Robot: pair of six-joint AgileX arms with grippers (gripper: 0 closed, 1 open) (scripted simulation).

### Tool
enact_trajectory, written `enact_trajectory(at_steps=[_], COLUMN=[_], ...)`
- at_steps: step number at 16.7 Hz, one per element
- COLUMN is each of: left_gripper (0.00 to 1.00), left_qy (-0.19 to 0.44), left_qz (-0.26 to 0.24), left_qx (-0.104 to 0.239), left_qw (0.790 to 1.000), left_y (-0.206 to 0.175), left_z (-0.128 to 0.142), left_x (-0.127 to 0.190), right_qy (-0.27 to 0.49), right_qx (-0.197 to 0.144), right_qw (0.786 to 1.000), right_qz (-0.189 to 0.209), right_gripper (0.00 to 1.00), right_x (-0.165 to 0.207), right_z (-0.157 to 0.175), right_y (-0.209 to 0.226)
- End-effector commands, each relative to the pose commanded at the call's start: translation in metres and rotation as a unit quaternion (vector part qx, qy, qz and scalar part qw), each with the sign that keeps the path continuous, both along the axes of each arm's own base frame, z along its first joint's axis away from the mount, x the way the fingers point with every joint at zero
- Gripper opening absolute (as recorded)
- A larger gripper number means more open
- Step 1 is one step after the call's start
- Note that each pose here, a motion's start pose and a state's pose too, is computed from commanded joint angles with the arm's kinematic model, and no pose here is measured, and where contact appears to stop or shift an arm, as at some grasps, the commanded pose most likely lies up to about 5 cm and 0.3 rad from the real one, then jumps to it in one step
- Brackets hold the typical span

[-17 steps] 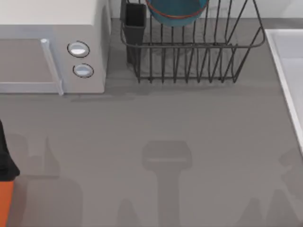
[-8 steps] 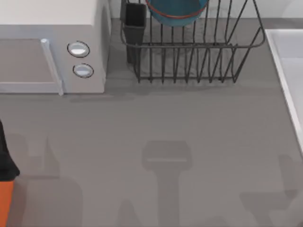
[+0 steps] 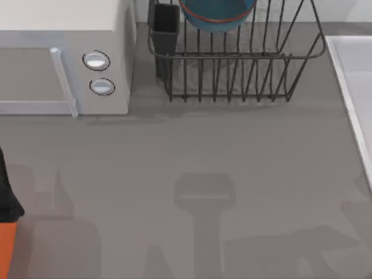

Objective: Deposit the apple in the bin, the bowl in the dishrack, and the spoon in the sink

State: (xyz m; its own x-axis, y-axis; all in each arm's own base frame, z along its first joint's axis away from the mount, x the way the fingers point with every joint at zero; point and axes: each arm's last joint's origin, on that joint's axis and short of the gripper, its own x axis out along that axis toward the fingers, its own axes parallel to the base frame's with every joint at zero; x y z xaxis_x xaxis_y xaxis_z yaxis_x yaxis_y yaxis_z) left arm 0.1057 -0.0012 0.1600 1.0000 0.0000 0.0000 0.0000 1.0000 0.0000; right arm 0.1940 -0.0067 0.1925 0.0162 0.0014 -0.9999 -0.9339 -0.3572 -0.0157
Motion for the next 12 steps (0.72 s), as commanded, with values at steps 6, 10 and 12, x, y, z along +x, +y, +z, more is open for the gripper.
enact_trajectory(at_steps=[6, 10, 12], left_gripper=[1.0, 1.0, 1.0], left_qy=[0.0, 0.0, 0.0], left_qz=[0.0, 0.0, 0.0], left_qx=[0.0, 0.0, 0.0], left_qw=[1.0, 1.0, 1.0], left_y=[0.0, 0.0, 0.0], left_z=[0.0, 0.0, 0.0], left_x=[0.0, 0.0, 0.0], right_qy=[0.009, 0.011, 0.012], right_qx=[0.002, 0.002, 0.002], right_qw=[1.0, 1.0, 1.0], right_qz=[0.016, 0.016, 0.015], right_gripper=[1.0, 1.0, 1.0], right_x=[0.003, 0.004, 0.006], right_z=[0.001, -0.009, -0.025], right_y=[0.0, 0.0, 0.0])
